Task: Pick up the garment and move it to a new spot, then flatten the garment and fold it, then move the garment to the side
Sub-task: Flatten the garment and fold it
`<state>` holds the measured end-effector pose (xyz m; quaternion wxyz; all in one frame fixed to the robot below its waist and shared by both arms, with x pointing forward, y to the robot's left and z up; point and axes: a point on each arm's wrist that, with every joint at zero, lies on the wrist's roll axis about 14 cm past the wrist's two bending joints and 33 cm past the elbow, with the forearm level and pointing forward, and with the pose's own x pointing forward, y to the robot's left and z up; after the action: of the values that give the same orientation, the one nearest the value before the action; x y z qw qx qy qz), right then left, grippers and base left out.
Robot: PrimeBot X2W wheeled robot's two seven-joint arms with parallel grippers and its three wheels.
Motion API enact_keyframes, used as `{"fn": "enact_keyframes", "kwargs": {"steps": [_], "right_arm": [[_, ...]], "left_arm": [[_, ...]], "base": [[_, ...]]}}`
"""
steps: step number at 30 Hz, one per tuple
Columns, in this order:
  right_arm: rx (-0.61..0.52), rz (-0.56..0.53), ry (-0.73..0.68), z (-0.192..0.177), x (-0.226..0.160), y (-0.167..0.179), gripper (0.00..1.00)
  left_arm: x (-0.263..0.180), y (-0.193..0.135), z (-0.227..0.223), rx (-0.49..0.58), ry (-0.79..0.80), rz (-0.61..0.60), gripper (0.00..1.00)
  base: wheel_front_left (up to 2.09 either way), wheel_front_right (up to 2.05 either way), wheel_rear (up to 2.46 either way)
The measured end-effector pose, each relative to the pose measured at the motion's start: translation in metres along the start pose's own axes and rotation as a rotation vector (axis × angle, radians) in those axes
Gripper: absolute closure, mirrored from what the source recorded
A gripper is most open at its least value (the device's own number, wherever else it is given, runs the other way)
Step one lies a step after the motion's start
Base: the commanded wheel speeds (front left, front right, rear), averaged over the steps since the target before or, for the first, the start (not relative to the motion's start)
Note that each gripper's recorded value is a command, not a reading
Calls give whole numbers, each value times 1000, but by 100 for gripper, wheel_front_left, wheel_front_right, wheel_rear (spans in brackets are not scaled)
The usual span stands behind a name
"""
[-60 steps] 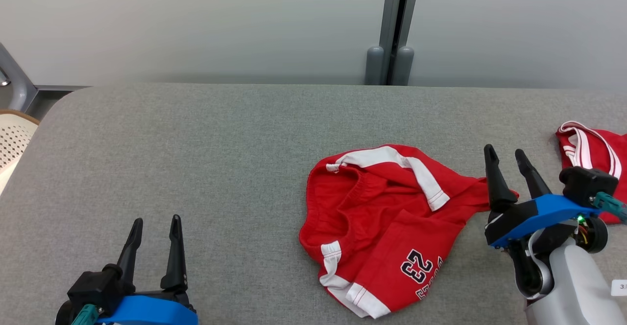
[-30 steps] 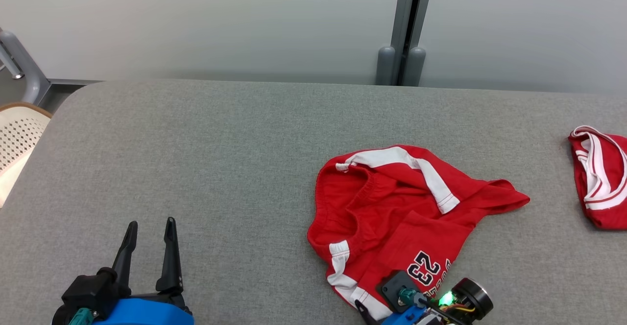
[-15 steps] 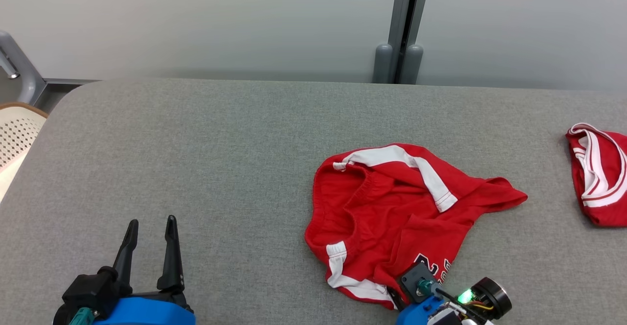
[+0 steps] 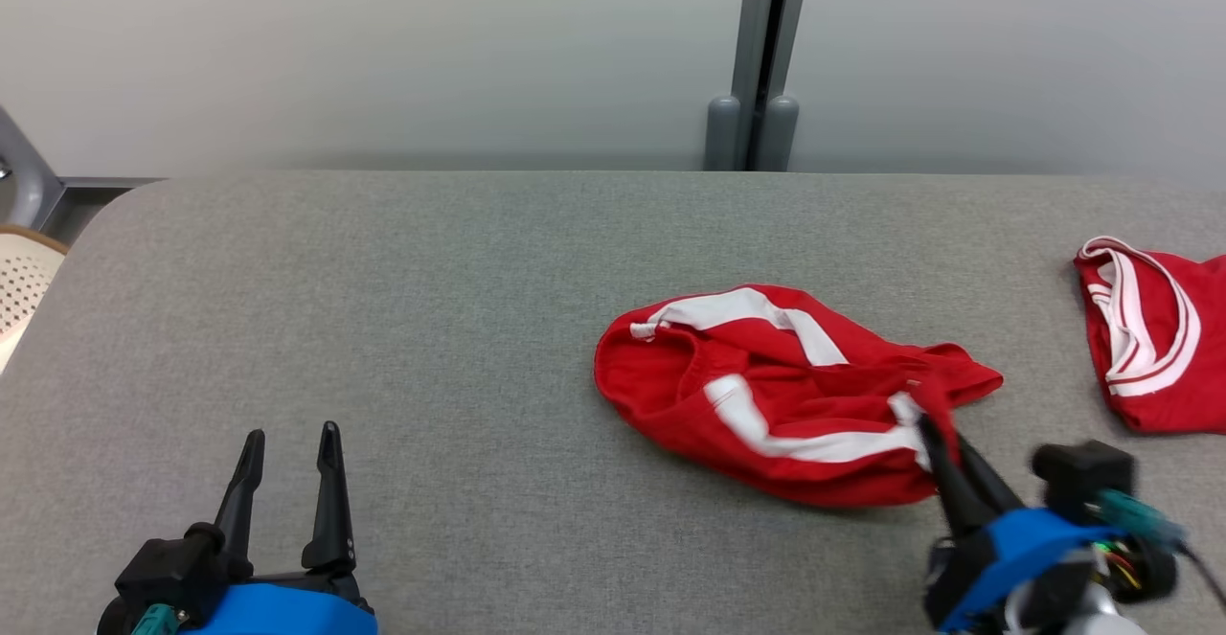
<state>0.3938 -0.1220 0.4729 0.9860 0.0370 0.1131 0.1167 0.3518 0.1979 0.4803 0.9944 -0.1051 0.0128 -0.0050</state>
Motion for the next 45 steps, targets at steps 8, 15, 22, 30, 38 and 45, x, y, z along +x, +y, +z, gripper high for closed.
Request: {"fn": "enact_keyframes", "kwargs": {"steps": [8, 15, 22, 30, 38, 45], "right_arm": [[264, -223, -39, -28, -40, -69, 0], [145, -296, -109, -18, -56, -90, 0], [-109, -248, -227, 28, -54, -74, 0], [-156, -207, -255, 44, -55, -58, 0], [-148, -203, -232, 40, -54, -57, 0], [-119, -215, -194, 27, -54, -61, 0]], "left_arm": [[1, -12, 0, -2, 4, -38, 0], [0, -17, -1, 4, 12, -57, 0], [1, -25, -3, 2, 17, -80, 0], [-1, -33, -4, -2, 19, -101, 0], [13, -86, -17, 1, 106, -289, 0], [43, -164, -40, 1, 304, -519, 0]], "base": [[0, 0, 0], [0, 0, 0], [0, 0, 0], [0, 0, 0], [0, 0, 0], [0, 0, 0]]}}
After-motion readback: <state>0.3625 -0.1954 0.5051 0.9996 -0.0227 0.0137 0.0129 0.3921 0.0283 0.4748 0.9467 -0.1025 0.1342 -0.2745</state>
